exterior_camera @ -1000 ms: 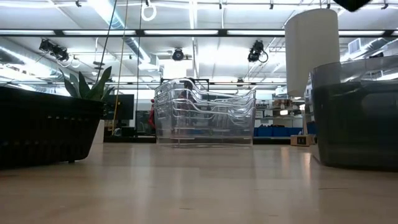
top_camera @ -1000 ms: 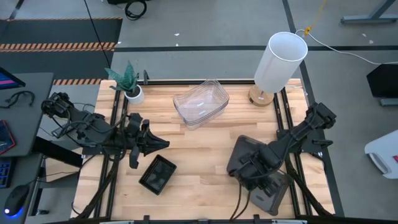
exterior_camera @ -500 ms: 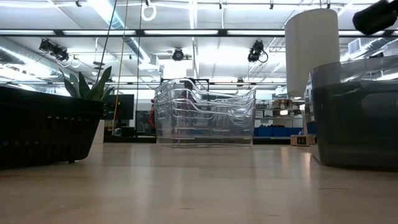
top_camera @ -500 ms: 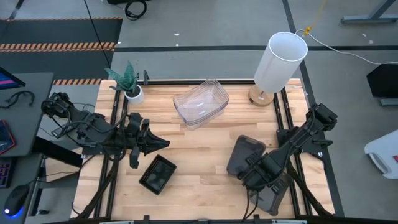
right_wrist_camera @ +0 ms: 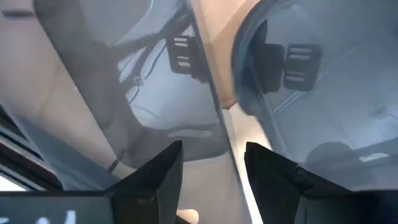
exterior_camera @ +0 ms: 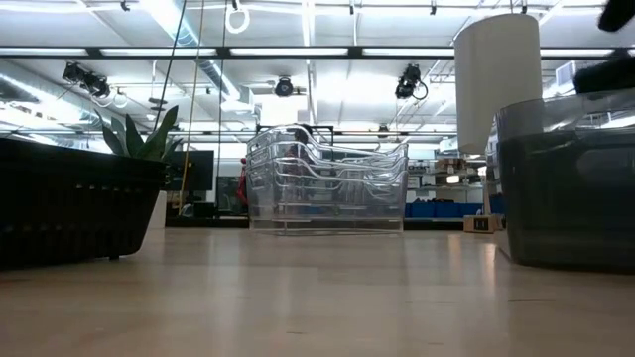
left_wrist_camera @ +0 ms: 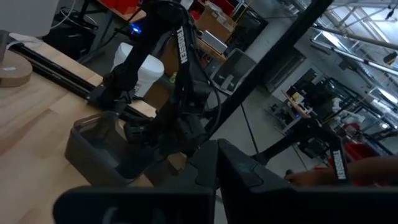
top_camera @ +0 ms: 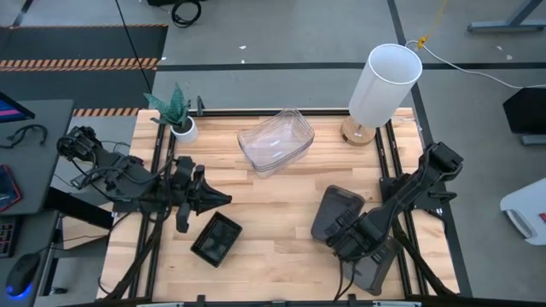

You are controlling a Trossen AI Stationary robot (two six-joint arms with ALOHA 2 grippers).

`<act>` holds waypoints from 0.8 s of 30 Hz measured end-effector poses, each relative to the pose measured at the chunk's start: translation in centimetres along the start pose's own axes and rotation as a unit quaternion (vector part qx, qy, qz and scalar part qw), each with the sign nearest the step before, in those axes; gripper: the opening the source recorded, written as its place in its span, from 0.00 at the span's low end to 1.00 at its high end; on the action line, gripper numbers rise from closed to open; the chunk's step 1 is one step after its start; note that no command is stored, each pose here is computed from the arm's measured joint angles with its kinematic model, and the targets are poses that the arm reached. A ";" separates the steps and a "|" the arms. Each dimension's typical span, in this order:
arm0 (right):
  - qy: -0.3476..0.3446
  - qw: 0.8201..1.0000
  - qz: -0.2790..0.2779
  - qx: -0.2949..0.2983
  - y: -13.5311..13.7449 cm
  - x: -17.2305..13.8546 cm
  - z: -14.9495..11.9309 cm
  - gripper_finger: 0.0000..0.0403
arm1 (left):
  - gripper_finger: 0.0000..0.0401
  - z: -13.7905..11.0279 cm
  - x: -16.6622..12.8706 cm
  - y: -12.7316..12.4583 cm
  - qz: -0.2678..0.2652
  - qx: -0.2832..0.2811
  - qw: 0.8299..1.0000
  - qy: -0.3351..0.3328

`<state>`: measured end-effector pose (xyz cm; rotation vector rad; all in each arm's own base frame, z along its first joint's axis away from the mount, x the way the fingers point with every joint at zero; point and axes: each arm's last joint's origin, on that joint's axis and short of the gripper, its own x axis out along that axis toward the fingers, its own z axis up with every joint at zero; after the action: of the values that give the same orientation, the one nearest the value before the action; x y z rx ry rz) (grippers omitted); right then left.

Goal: Stack baskets by color
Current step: Stack the bottom black transparent bin on top of the black transparent bin

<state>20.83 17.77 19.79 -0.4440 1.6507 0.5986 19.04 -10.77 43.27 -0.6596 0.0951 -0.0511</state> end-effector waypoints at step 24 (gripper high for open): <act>-0.055 0.997 -0.035 -0.044 1.8 -0.5 -1.4 0.02 | 0.03 0.3 0.1 0.2 0.002 -0.027 1.000 -0.011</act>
<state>18.70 18.27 20.66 -0.5211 1.5016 0.6337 19.22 -10.46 43.41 -0.7144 0.0776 -0.0369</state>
